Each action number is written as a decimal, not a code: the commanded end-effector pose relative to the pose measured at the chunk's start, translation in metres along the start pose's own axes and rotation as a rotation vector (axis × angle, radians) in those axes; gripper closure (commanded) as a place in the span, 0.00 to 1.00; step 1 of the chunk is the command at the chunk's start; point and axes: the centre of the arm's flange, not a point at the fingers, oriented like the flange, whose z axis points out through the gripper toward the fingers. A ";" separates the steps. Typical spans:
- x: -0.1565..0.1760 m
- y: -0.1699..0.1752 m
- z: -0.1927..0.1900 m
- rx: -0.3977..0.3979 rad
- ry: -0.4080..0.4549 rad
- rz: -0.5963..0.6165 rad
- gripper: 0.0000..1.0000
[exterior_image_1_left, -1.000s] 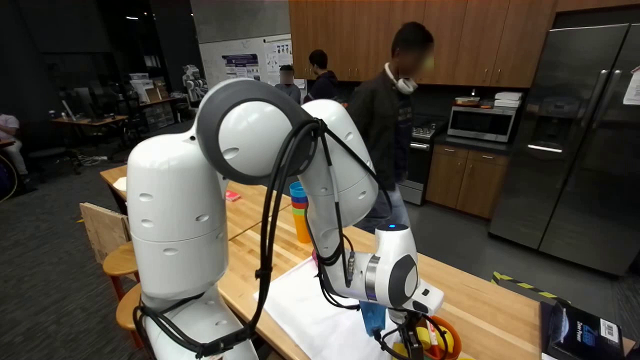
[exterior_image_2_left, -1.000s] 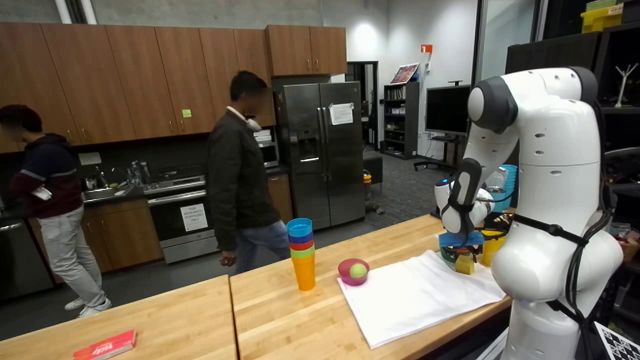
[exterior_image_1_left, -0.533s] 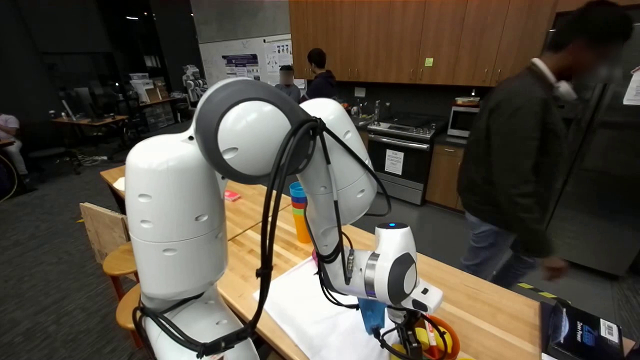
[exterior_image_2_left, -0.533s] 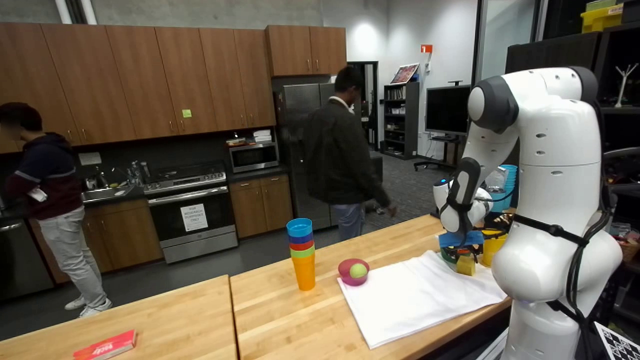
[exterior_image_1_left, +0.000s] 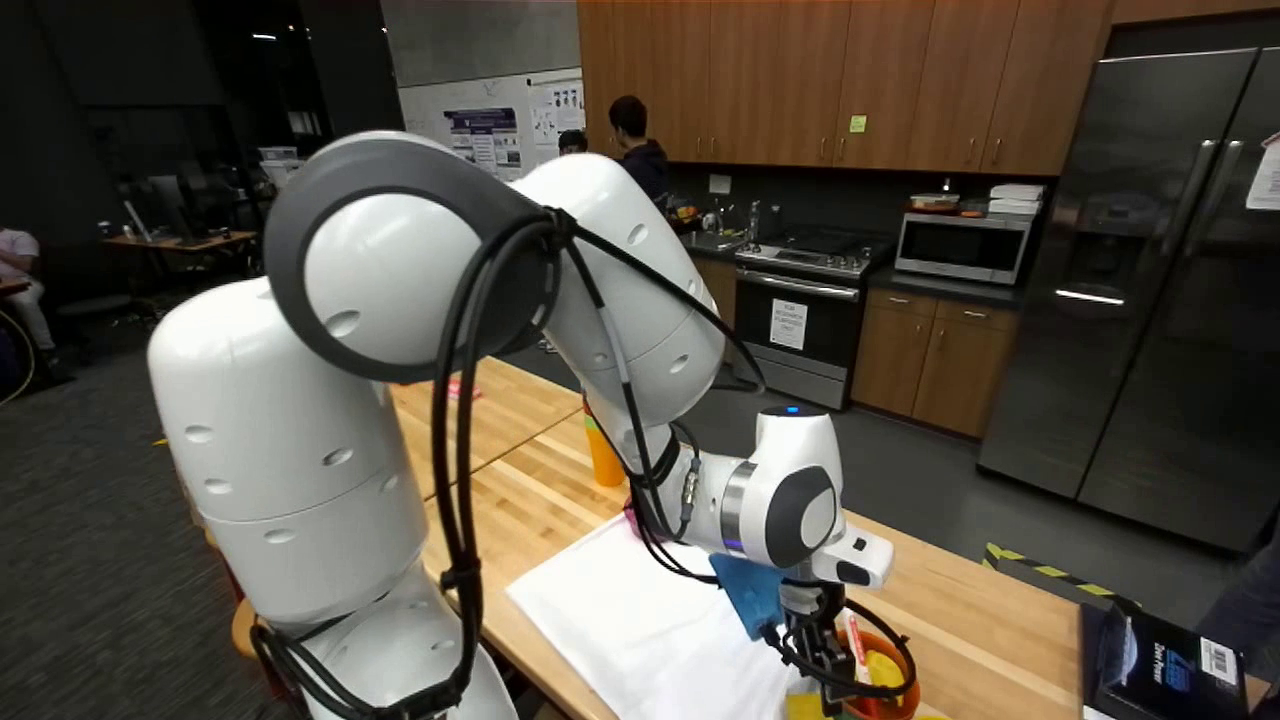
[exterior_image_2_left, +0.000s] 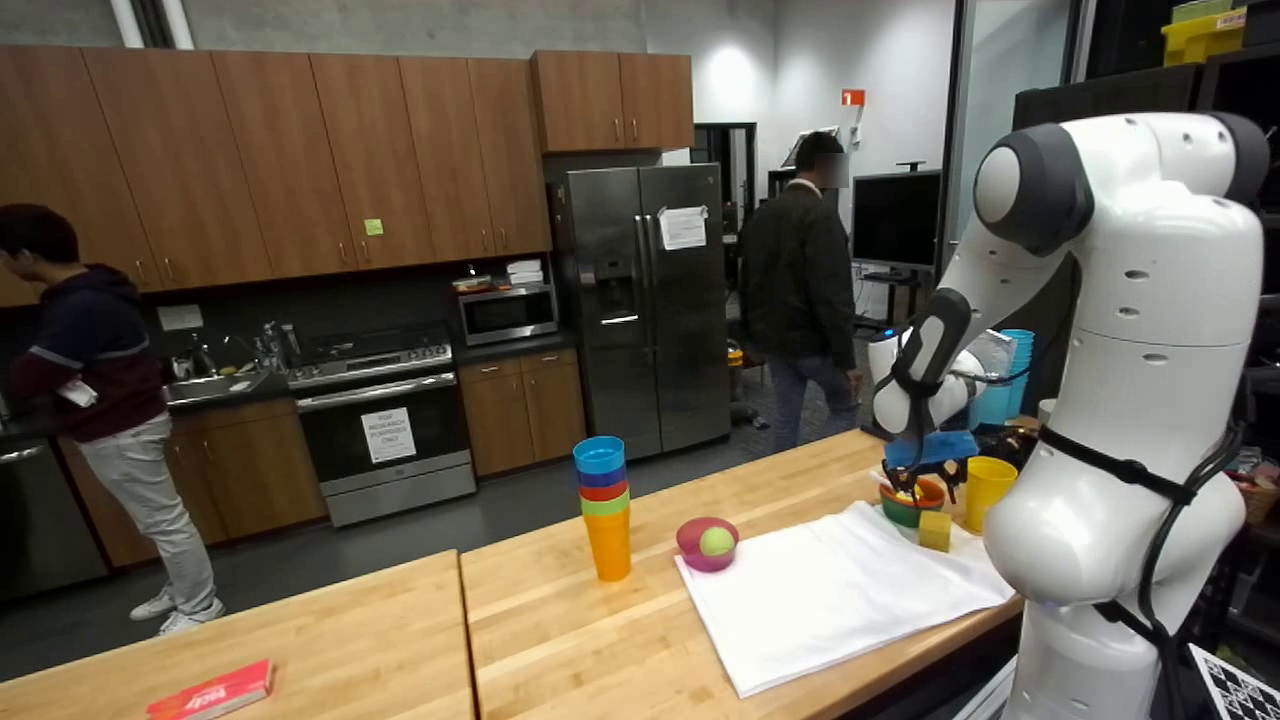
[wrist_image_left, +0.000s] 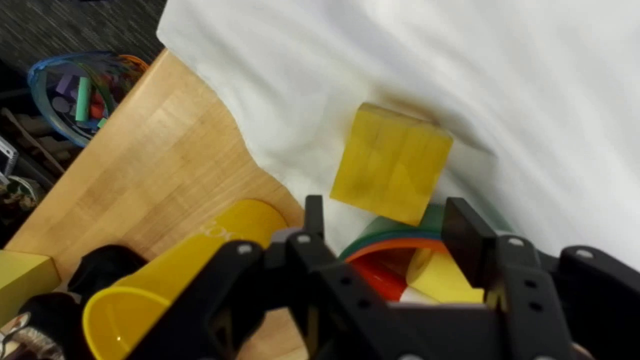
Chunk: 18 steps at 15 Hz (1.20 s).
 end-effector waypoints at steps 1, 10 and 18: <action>-0.001 0.012 -0.045 0.032 -0.016 -0.075 0.62; 0.000 0.008 -0.051 -0.002 -0.019 -0.090 0.11; -0.001 0.010 -0.054 0.005 -0.027 -0.106 0.02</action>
